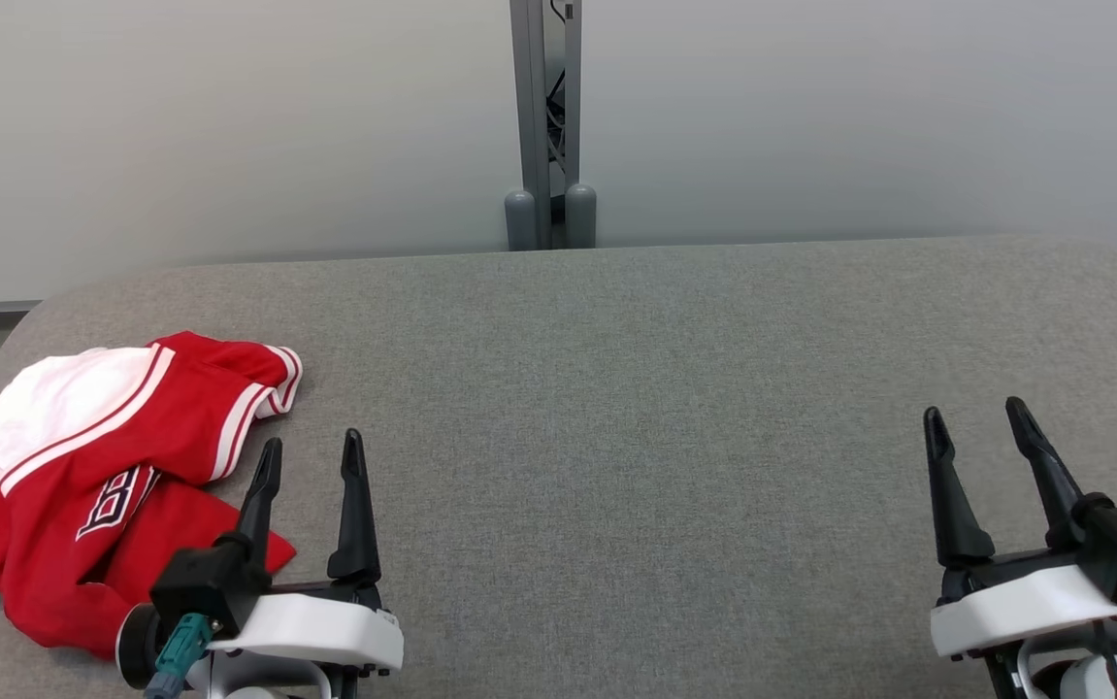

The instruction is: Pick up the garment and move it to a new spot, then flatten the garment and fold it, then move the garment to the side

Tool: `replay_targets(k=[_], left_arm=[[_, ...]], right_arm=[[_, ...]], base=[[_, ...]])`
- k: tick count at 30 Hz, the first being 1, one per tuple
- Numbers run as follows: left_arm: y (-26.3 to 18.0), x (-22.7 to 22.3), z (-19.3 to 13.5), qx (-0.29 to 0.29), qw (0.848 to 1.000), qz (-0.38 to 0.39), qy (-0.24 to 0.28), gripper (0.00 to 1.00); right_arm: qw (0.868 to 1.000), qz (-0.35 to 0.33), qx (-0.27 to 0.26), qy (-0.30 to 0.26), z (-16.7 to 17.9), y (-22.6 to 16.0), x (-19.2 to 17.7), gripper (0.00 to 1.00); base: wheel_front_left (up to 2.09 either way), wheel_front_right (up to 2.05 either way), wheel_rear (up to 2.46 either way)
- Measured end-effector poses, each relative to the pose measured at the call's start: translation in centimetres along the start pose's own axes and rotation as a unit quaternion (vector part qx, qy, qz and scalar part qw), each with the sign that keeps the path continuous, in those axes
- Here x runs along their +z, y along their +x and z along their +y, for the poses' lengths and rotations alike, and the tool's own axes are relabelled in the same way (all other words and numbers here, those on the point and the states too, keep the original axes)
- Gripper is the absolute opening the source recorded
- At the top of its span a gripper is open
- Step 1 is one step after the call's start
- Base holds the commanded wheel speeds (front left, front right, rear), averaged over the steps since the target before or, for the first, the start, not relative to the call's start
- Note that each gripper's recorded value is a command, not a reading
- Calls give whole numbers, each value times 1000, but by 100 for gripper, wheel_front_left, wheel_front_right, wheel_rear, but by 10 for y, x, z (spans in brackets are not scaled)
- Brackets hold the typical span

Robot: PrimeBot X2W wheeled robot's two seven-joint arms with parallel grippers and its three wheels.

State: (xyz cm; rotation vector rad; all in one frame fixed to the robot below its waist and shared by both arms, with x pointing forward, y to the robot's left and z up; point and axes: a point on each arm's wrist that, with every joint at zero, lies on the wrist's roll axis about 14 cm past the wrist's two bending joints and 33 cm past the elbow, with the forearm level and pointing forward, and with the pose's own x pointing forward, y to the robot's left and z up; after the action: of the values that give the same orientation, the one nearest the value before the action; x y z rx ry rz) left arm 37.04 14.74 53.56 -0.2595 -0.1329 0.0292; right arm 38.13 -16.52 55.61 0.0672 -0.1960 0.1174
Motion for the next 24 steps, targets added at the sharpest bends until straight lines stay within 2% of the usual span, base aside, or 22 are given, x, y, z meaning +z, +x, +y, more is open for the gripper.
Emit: replay_targets(k=[13,24], left_arm=[[-3,2,23,39,999,-6,17,100],[-9,5,26,41,998,-12,37,100]], right_arm=[[1000,28,11,-1,9,-5,-24,100],[999,19,34,-21,22,-6,-21,100]], base=[[0,0,0],[0,0,0]])
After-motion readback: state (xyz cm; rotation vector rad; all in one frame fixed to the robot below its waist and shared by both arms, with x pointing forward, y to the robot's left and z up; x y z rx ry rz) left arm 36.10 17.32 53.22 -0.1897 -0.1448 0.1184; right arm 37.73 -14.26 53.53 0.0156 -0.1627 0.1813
